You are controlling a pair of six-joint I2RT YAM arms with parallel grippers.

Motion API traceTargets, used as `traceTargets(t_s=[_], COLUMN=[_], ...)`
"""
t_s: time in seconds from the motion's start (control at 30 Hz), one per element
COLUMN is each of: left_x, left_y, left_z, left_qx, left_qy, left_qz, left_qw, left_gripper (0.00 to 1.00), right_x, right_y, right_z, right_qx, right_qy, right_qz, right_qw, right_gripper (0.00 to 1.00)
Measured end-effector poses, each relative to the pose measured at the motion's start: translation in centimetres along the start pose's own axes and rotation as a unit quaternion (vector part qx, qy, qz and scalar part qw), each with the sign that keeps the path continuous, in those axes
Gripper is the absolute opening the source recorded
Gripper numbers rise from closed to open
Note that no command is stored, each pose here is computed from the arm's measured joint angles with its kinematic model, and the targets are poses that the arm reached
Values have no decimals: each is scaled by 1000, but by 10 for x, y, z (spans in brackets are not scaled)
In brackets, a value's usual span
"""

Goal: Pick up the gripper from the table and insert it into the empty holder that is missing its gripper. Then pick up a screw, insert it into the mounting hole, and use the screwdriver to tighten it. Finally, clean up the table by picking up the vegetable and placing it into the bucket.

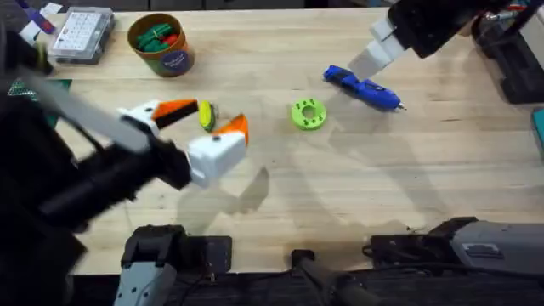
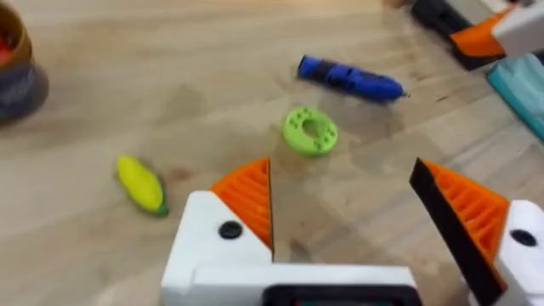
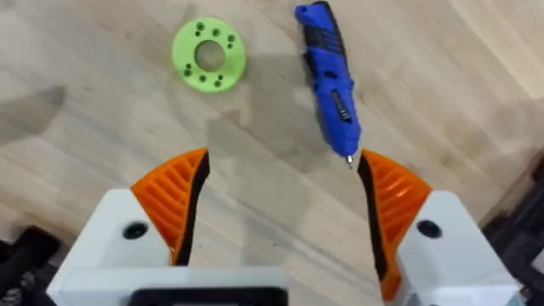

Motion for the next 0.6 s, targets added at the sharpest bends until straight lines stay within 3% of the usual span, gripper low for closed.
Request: traceTargets(t_s=[0.2, 0.4, 0.53, 0.57, 0.6], left_x=[-31, -50, -43, -40, -40], left_y=[0, -13, -24, -32, -35], left_z=[5, 22, 46, 65, 71], left_qx=[-79, -138, -194, -236, -248], left_qy=[73, 88, 90, 86, 85], left_qz=[105, 182, 235, 261, 266], left_qw=[989, 969, 948, 932, 928], left_gripper=[986, 986, 986, 986, 986], right_x=[3, 8, 15, 17, 18], right_y=[2, 10, 20, 27, 29], right_z=[11, 13, 15, 16, 16], right_qx=[-12, -11, -10, -6, -5], right_qy=[-56, -84, -91, -93, -93], right_qz=[12, 9, 5, -5, -7], right_qw=[998, 996, 996, 996, 996], right_gripper=[996, 996, 995, 995, 995])
Point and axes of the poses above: each hand's point on the last joint's axis, 136 mm out from that joint toward the fingers, its own y axis back along the fingers, its own z axis along the line the jaws close on, x = y × z, the point moved 5 cm from there along y, back along the fingers, and after that the axes turned 13 degrees about y, right-handed, at the moved point
